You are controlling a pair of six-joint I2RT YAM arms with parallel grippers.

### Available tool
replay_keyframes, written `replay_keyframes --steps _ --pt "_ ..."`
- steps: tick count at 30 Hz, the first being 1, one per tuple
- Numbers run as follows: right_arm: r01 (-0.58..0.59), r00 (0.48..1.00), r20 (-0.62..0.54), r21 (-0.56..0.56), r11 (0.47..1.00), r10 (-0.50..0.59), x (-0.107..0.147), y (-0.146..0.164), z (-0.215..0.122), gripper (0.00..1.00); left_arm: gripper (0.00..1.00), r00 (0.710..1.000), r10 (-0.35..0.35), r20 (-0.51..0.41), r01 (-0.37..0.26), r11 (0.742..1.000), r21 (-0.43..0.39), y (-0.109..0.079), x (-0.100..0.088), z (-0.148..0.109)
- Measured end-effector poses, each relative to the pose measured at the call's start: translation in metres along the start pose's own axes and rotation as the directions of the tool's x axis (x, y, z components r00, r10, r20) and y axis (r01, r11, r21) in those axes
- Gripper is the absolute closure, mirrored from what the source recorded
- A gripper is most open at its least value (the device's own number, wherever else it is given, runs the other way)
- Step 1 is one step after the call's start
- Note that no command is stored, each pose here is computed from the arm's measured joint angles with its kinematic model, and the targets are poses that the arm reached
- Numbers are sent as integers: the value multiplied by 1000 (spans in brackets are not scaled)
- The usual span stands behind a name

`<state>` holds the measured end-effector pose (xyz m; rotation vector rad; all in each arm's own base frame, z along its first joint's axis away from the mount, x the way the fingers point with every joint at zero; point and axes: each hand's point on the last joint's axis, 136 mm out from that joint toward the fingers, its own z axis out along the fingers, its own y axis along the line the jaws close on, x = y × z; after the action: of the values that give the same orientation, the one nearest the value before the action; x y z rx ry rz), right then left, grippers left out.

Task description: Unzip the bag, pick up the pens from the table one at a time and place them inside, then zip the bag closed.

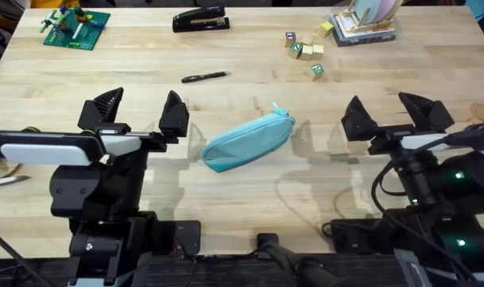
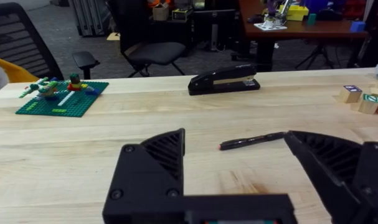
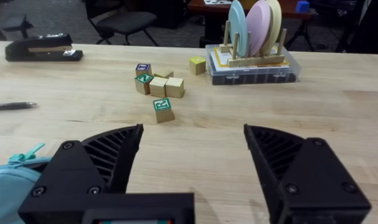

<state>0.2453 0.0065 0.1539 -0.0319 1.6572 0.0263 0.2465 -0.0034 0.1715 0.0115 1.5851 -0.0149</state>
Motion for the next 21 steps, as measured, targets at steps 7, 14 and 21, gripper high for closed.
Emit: replay_keyframes --steps 7,14,21 --pt "26 999 -22 3 1000 -26 4 -1 0 4 7 1000 2 -2 -2 1000 0 0 0 0" --pt "34 999 -22 3 999 -34 4 -1 0 4 7 1000 3 -2 -3 1000 -1 0 0 0" --pt "44 999 -17 -2 999 -44 3 0 0 4 8 1000 11 -2 -11 1000 -20 3 1 0"
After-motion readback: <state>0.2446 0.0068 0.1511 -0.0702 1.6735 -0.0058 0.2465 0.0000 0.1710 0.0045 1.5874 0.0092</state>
